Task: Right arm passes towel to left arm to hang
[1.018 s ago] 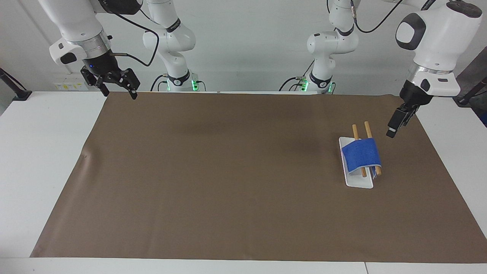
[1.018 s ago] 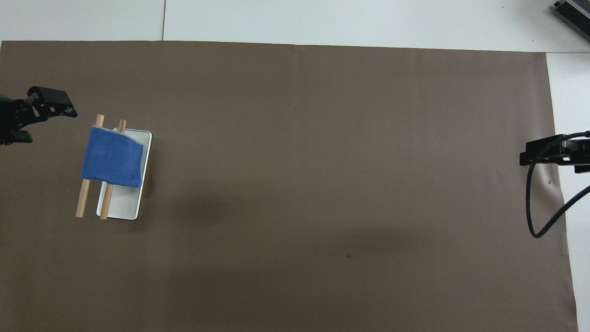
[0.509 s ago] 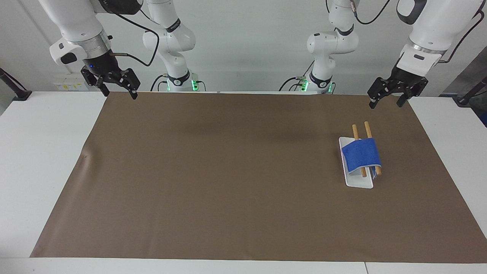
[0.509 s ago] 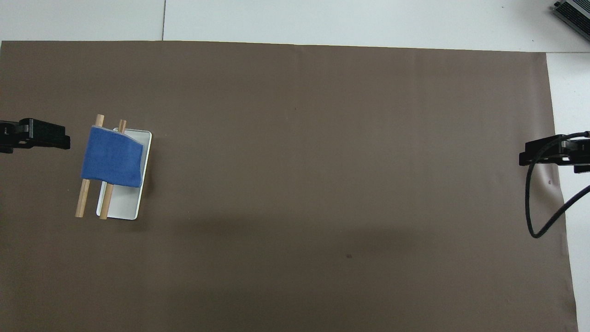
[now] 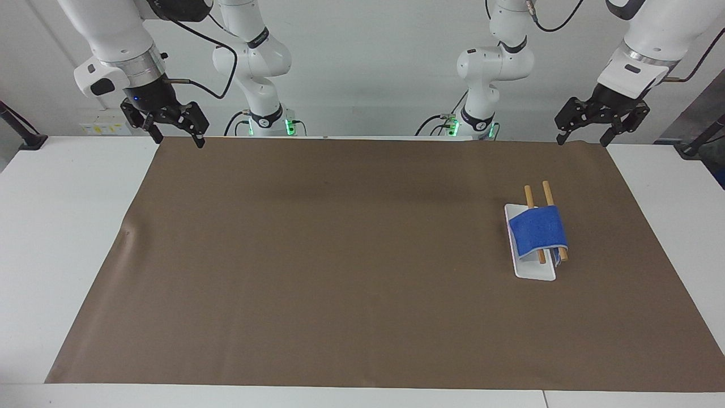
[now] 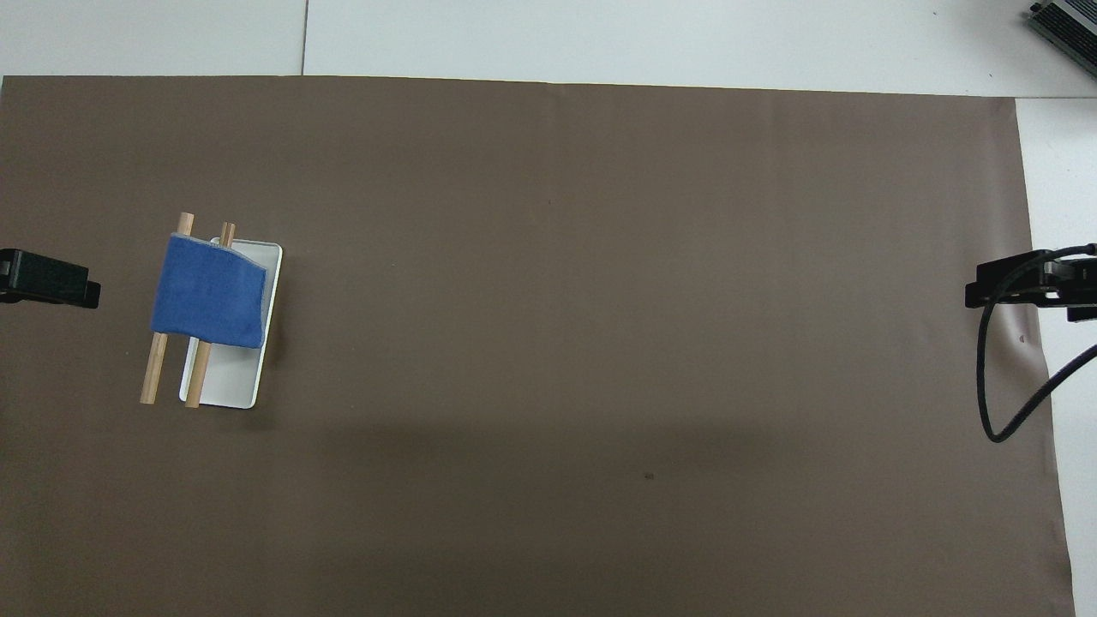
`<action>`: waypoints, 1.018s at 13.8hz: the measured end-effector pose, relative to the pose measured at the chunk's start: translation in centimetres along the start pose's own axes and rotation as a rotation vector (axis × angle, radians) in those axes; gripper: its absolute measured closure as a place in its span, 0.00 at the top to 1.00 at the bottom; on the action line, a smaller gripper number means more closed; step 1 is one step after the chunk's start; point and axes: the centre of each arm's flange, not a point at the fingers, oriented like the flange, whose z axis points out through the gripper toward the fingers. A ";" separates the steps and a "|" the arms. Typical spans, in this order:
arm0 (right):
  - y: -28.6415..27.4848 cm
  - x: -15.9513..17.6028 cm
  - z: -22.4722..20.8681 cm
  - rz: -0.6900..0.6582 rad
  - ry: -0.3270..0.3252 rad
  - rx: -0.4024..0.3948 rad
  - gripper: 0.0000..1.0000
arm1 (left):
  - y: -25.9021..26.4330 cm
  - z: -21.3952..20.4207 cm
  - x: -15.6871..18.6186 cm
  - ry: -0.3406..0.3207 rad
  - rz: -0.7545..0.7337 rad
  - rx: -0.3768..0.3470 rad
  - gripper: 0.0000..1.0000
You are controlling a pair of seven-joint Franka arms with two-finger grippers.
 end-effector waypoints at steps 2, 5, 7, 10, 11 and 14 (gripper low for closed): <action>0.0 0.0 0.0 0.000 0.000 0.000 1.00 | 0.6 0.1 -0.6 -0.039 0.014 -0.002 1.00; 0.0 0.0 0.0 0.000 0.000 0.000 1.00 | 1.3 0.0 -1.1 -0.055 0.028 -0.002 1.00; 0.0 0.0 0.0 0.000 0.002 0.000 1.00 | 1.3 -0.1 -1.1 -0.053 0.027 -0.002 1.00; 0.0 0.0 0.0 0.000 0.003 0.000 1.00 | 1.1 0.1 -1.1 -0.056 0.024 -0.003 1.00; 0.0 0.0 0.0 0.000 0.003 0.000 1.00 | 1.1 0.1 -1.1 -0.056 0.024 -0.003 1.00; 0.0 0.0 0.0 0.000 0.003 0.000 1.00 | 1.1 0.0 -1.1 -0.055 0.024 -0.003 1.00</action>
